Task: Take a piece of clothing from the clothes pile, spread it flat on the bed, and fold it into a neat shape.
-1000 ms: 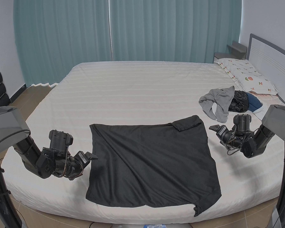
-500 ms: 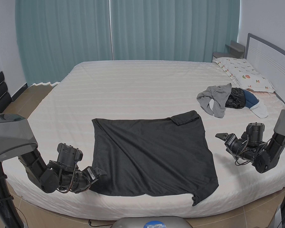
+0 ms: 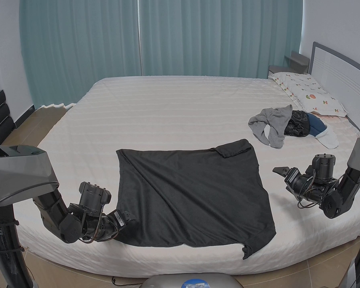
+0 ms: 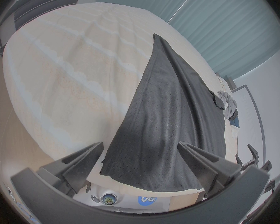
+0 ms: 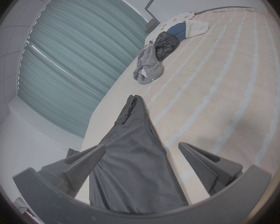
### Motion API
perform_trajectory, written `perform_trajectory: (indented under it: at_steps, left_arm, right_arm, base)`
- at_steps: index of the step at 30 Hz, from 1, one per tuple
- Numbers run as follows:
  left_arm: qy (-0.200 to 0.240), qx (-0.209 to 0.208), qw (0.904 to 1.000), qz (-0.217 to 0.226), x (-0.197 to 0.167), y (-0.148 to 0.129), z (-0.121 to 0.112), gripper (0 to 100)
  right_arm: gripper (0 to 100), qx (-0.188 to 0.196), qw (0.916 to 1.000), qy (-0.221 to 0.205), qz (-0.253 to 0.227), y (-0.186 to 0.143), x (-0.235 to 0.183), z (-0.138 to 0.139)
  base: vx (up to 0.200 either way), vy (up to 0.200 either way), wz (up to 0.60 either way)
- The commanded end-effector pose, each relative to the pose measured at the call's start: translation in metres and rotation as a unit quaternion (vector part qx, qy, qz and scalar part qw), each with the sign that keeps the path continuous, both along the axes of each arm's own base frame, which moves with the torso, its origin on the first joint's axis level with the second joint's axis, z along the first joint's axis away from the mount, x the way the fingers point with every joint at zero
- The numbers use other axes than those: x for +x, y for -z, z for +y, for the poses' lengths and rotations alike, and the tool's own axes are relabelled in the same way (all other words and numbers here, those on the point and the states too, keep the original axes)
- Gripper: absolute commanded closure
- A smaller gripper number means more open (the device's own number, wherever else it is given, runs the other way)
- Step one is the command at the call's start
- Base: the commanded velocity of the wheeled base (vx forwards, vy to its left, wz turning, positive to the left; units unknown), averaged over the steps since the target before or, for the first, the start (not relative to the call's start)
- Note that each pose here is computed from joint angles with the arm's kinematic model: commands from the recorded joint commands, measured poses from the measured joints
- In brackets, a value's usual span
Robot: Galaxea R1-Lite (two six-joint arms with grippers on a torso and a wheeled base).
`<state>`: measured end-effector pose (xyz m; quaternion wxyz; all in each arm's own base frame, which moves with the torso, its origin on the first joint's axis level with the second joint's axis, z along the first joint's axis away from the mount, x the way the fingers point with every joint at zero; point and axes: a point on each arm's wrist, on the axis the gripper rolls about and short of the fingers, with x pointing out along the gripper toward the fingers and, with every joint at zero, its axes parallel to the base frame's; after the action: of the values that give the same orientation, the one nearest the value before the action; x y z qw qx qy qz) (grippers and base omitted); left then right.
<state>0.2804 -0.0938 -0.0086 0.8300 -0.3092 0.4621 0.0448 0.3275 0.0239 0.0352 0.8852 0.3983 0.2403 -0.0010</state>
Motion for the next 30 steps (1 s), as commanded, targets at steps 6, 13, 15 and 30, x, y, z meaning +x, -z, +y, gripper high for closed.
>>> perform_trajectory:
  at_steps: [6,13,15,30]
  left_arm:
    - [0.003,0.006,0.9999,0.012,-0.002,0.006,0.001,100]
    - [0.012,0.023,0.9996,0.009,-0.009,0.000,0.010,100]
    - [0.012,0.027,0.9995,0.007,-0.012,-0.003,0.014,100]
    - [0.001,0.104,0.9946,0.010,-0.019,-0.028,0.063,100]
  right_arm:
    - [0,0.000,1.0000,0.000,0.006,0.004,0.000,0.000]
    - [0,0.000,1.0000,0.000,0.006,0.004,0.000,0.000]
    - [0,0.000,1.0000,0.000,0.006,0.004,0.000,0.000]
    - [0,-0.002,0.9999,0.000,0.011,0.008,0.002,-0.001]
  base:
    - [0.000,0.000,0.00]
    - [0.000,0.000,0.00]
    - [0.000,0.000,0.00]
    - [0.000,0.000,0.00]
